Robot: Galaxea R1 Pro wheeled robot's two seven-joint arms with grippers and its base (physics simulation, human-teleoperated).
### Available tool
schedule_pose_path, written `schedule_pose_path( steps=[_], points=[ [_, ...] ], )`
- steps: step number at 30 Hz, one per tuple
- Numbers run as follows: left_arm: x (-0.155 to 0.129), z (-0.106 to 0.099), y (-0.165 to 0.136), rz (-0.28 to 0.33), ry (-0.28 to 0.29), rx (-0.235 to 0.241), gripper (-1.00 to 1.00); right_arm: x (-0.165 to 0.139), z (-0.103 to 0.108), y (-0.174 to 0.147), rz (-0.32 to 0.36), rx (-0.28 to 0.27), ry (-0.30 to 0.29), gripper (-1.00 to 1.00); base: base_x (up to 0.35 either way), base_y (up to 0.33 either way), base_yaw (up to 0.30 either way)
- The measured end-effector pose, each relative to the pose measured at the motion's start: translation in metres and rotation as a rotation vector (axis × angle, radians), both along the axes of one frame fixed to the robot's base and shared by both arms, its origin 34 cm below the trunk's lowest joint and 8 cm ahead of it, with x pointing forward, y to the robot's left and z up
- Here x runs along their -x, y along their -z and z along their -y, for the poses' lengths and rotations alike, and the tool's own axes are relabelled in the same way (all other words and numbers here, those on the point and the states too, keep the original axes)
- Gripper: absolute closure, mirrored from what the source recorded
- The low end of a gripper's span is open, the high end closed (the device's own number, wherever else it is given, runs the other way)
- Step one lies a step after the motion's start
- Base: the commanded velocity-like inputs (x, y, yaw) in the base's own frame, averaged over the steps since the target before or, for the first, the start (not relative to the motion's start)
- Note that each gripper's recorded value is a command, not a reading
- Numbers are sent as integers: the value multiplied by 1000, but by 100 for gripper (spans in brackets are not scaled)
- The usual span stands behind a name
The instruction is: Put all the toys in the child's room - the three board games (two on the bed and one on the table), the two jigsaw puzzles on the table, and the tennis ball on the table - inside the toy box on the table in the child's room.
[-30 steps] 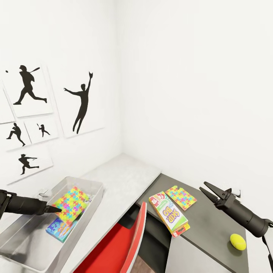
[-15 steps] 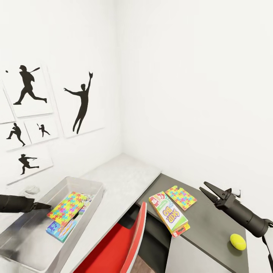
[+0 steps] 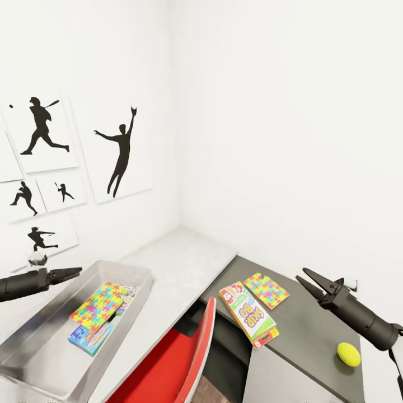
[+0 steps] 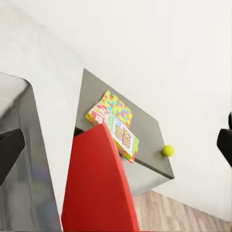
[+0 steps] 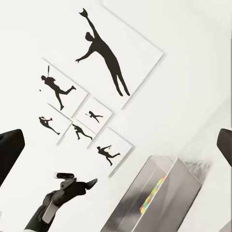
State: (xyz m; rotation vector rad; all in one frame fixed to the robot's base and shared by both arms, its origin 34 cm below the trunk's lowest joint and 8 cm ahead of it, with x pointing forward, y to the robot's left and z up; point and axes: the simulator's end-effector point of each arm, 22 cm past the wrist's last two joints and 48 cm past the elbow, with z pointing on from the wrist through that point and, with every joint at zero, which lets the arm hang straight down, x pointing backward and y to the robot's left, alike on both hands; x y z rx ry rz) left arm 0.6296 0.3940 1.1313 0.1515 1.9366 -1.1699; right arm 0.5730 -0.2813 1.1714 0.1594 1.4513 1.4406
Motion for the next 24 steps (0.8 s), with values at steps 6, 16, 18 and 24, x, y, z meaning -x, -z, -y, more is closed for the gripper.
schedule_pose_path(
  steps=[6,16,18,24],
  points=[
    [14,12,-11,43,28,146,-100,2,4,-4,10,-2,9,-100,-135,-178,-135],
    [32,9,-6,40,24,208,-100,5,1,-11,27,-7,8,-100,-79,-142,-152],
    [33,8,-10,51,22,219,-100,5,2,-13,33,-7,11,-100,-8,-15,-153],
    [38,3,-29,70,19,267,-100,6,4,-23,71,3,37,-100,-2,-4,-151]
  ],
)
